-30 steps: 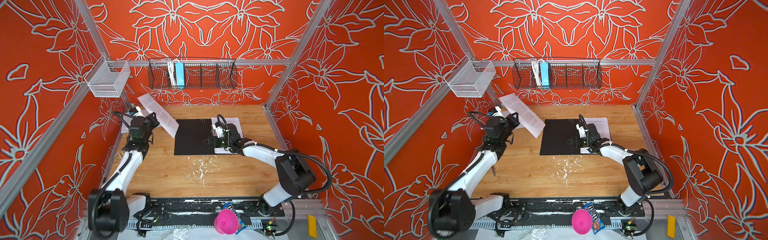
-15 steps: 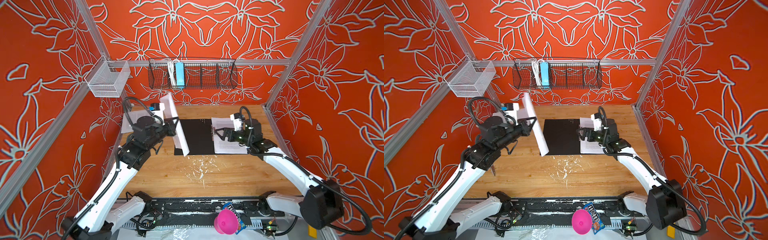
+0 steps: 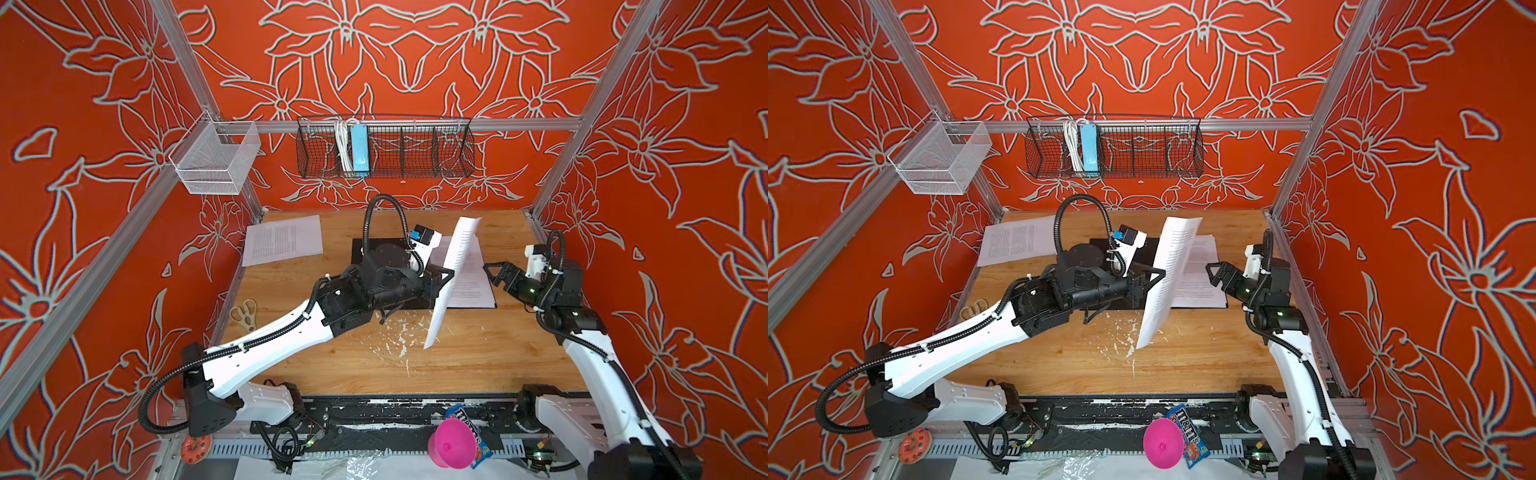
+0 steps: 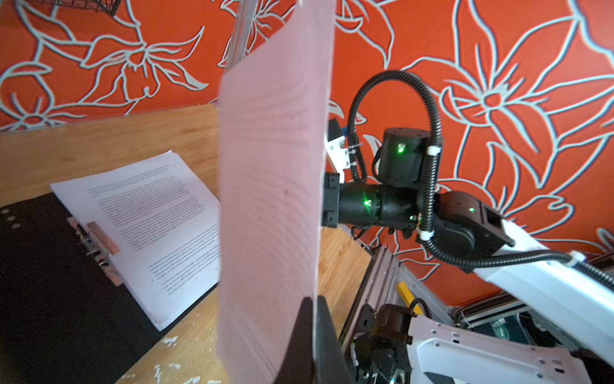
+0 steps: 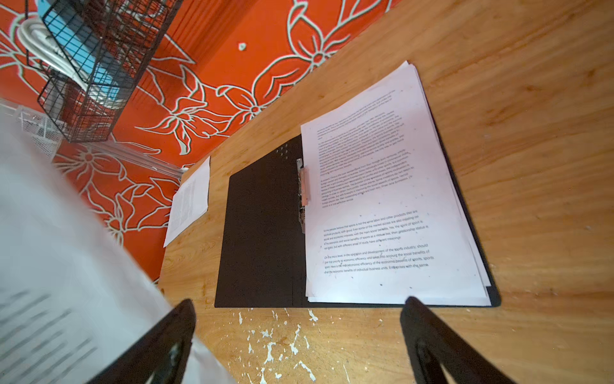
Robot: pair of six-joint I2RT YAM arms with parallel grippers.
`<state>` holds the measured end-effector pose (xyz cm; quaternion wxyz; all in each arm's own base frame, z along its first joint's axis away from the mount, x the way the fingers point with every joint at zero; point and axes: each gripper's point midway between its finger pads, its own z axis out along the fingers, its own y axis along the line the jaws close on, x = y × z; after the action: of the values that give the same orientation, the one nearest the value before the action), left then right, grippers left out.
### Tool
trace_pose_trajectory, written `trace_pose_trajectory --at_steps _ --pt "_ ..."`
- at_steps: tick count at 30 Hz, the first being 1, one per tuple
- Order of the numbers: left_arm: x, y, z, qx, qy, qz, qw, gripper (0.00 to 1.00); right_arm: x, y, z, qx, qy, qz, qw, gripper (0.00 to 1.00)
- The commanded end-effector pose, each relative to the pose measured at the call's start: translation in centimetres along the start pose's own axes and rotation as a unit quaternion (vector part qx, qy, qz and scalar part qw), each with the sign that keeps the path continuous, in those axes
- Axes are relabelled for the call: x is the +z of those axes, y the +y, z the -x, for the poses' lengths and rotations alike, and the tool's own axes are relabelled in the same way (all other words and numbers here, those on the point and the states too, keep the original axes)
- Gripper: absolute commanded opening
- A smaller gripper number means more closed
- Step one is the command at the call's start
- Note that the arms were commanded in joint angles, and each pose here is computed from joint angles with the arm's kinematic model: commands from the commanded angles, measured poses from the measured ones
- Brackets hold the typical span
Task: Put the files into the folder
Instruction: 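Carry the held sheet over the open folder with the left gripper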
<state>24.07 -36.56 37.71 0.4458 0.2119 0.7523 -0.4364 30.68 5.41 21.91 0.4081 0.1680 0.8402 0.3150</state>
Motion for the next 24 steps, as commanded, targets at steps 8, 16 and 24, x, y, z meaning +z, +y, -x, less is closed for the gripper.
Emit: trace_pose_trajectory --at_steps 8,16,24 --pt "2.4 13.0 -2.5 -0.074 0.017 0.120 0.990 0.00 -1.6 -0.5 -0.6 -0.009 -0.002 -0.021 1.000 0.98" --pt "7.2 27.1 -6.9 -0.139 0.092 0.166 0.972 0.00 0.8 -0.2 -2.4 -0.021 0.036 0.004 0.999 0.98" --pt "9.3 33.3 -12.1 -0.175 0.165 0.212 0.947 0.00 7.3 0.8 -3.5 -0.043 0.097 0.008 0.994 0.98"
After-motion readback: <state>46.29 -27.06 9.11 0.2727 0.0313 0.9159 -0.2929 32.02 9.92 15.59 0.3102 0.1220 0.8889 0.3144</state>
